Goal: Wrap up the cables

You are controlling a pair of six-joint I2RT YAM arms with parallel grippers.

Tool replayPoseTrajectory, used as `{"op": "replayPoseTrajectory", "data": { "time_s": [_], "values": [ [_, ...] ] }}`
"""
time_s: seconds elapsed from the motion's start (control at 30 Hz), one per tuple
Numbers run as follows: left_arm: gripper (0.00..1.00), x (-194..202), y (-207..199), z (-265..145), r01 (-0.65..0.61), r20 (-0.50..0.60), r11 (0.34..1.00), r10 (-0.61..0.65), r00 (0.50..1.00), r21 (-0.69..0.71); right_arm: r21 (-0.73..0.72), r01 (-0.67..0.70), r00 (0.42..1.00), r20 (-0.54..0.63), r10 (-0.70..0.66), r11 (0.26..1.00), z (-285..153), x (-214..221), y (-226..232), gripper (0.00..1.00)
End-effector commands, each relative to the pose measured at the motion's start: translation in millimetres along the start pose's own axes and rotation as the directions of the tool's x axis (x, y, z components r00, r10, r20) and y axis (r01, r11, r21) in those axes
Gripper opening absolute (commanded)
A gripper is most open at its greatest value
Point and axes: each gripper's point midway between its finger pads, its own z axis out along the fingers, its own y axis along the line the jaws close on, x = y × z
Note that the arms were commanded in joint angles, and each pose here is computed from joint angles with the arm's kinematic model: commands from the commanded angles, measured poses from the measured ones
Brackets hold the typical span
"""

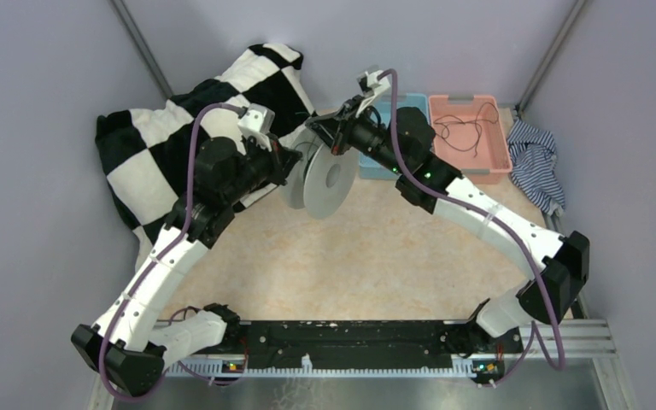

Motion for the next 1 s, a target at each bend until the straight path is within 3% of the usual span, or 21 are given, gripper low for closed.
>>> {"op": "replayPoseTrajectory", "data": {
  "time_s": [0.0,0.37,0.8,0.97],
  "values": [
    [0.0,-23,-24,-5,-0.044,0.064,0.992,0.037,0.997,0.122,0.011,-0.004,0.992,0.124,0.002,1.0,-20,-50,-6,0.0],
    [0.0,-10,-31,-7,-0.085,-0.004,0.982,0.087,0.996,0.171,0.147,-0.047,0.991,0.13,0.028,0.988,-69,-40,-56,0.0],
    [0.0,-9,-63,-17,-0.125,-0.018,0.921,0.141,0.99,0.369,0.188,-0.078,0.991,0.118,0.056,0.979,-83,-26,-74,0.0],
    [0.0,-18,-67,-21,-0.135,-0.005,0.915,0.147,0.989,0.38,0.225,-0.076,0.993,0.102,0.054,0.971,-95,-18,-85,0.0]
  ]
}}
